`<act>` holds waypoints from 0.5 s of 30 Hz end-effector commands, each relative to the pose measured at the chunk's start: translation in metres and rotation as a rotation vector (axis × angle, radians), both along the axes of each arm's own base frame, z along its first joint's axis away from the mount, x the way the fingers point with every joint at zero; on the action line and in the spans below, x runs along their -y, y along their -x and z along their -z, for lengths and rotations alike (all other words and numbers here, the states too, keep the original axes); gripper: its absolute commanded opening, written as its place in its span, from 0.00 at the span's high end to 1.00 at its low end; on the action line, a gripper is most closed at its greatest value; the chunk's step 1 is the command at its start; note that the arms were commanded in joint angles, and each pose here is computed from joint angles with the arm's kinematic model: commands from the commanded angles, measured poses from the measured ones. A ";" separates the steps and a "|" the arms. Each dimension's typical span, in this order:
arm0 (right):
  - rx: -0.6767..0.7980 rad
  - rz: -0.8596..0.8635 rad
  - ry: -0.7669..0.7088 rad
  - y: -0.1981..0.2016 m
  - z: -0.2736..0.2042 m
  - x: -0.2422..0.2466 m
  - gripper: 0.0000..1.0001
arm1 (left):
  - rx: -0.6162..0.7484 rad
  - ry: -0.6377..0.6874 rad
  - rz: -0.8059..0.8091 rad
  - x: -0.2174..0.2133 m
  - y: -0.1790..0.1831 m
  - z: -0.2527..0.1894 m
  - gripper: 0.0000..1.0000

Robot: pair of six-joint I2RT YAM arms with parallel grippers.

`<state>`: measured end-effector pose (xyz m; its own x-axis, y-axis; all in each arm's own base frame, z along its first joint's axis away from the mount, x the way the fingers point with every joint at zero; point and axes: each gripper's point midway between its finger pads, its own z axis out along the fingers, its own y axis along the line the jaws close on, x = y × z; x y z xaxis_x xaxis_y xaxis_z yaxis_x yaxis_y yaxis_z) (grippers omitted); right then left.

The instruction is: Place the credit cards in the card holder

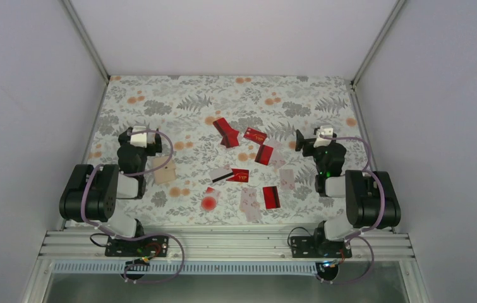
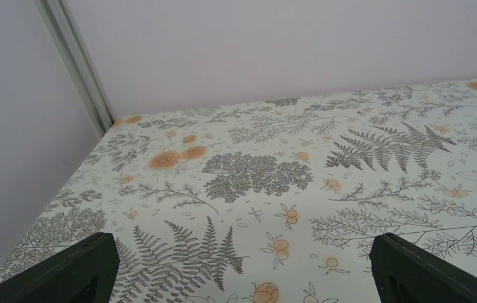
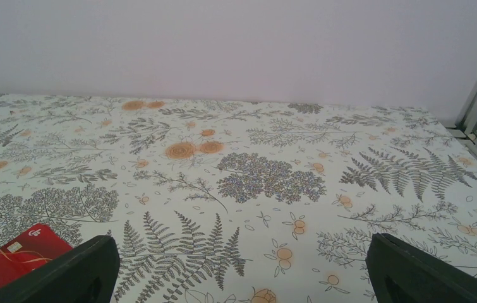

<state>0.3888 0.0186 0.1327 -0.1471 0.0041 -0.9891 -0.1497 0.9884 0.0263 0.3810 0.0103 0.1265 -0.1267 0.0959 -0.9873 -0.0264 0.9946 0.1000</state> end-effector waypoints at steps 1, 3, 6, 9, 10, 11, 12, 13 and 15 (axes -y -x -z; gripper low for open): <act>0.053 0.022 0.006 -0.004 -0.013 0.005 0.01 | 0.054 -0.011 0.017 0.003 -0.002 -0.014 0.00; 0.053 0.023 0.005 -0.004 -0.013 0.005 0.01 | 0.054 -0.011 0.017 0.003 -0.002 -0.014 0.00; 0.053 0.023 0.006 -0.004 -0.013 0.005 0.01 | 0.053 -0.011 0.018 0.003 -0.002 -0.013 0.00; 0.050 0.022 0.005 -0.004 -0.012 0.005 0.01 | 0.053 -0.011 0.019 0.003 -0.002 -0.013 0.00; 0.054 0.022 0.005 -0.004 -0.014 0.005 0.01 | 0.052 -0.009 0.020 0.003 -0.002 -0.013 0.00; 0.054 0.023 0.006 -0.004 -0.014 0.005 0.01 | 0.051 -0.008 0.019 0.003 -0.002 -0.013 0.00; 0.052 0.022 0.006 -0.004 -0.013 0.005 0.01 | 0.050 -0.008 0.021 0.004 -0.002 -0.013 0.00; 0.053 0.022 0.005 -0.004 -0.013 0.005 0.01 | 0.050 -0.008 0.021 0.004 -0.002 -0.013 0.00; 0.052 0.023 0.005 -0.004 -0.013 0.005 0.01 | 0.051 -0.008 0.022 0.004 -0.002 -0.013 0.00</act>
<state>0.3888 0.0186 0.1327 -0.1471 0.0041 -0.9891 -0.1497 0.9884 0.0263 0.3810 0.0103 0.1265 -0.1267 0.0959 -0.9873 -0.0264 0.9946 0.1000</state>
